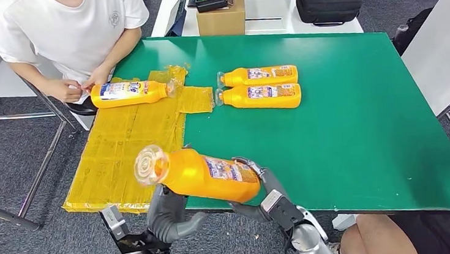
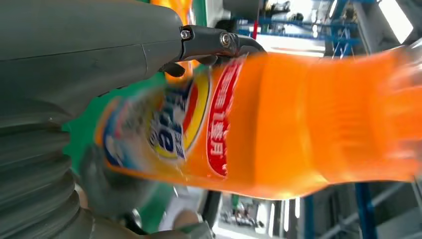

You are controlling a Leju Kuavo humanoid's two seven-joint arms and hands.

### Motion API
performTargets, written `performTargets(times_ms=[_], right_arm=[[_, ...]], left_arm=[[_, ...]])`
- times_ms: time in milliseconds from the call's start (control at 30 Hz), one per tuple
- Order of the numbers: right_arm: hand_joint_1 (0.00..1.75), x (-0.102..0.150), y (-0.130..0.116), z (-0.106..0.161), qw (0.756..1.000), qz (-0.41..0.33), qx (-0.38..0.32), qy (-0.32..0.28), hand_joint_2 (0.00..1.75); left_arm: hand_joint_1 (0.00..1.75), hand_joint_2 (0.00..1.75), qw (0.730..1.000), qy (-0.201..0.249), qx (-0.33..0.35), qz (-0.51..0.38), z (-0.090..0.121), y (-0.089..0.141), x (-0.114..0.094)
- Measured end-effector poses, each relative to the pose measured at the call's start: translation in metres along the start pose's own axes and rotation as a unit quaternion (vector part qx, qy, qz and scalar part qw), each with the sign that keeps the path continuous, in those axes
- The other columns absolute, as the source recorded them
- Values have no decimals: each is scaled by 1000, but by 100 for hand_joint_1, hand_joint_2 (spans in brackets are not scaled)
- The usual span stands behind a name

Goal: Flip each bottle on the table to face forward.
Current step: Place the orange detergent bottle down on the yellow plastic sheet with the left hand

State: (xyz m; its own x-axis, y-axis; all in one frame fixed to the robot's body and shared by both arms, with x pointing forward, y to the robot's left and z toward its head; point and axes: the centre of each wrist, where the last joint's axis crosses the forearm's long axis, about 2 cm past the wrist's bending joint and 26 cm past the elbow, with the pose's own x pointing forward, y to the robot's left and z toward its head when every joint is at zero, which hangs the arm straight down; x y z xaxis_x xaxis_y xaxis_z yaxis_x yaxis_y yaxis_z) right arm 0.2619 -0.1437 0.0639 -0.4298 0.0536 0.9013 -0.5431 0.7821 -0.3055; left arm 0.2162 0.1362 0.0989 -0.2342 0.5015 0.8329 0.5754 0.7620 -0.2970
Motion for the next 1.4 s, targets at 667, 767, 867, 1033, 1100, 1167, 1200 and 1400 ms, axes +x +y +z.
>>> performTargets(times_ms=[667,767,867,1033,1100,1167,1200,1400], right_arm=[[175,7,34,-14,999,7,45,10,175],[175,9,37,-18,998,8,53,19,175],[175,12,39,-22,998,9,63,22,175],[175,13,40,-24,997,10,70,19,175],[175,13,41,-25,997,11,73,19,175],[175,13,41,-25,997,12,75,18,175],[175,13,41,-26,997,12,77,18,175],[0,11,42,-27,996,21,81,5,87]], left_arm=[[156,175,995,-21,-8,-93,-17,-15,5],[175,175,991,-26,-4,-130,-18,-15,5],[175,175,991,-25,-9,-130,-19,-14,6],[175,175,992,-23,-16,-125,-20,-11,7],[175,175,992,-23,-19,-124,-21,-10,8],[175,175,993,-20,-27,-113,-22,-10,8],[175,175,994,-17,-32,-104,-22,-9,8],[175,175,997,1,-73,-11,-23,-5,5]])
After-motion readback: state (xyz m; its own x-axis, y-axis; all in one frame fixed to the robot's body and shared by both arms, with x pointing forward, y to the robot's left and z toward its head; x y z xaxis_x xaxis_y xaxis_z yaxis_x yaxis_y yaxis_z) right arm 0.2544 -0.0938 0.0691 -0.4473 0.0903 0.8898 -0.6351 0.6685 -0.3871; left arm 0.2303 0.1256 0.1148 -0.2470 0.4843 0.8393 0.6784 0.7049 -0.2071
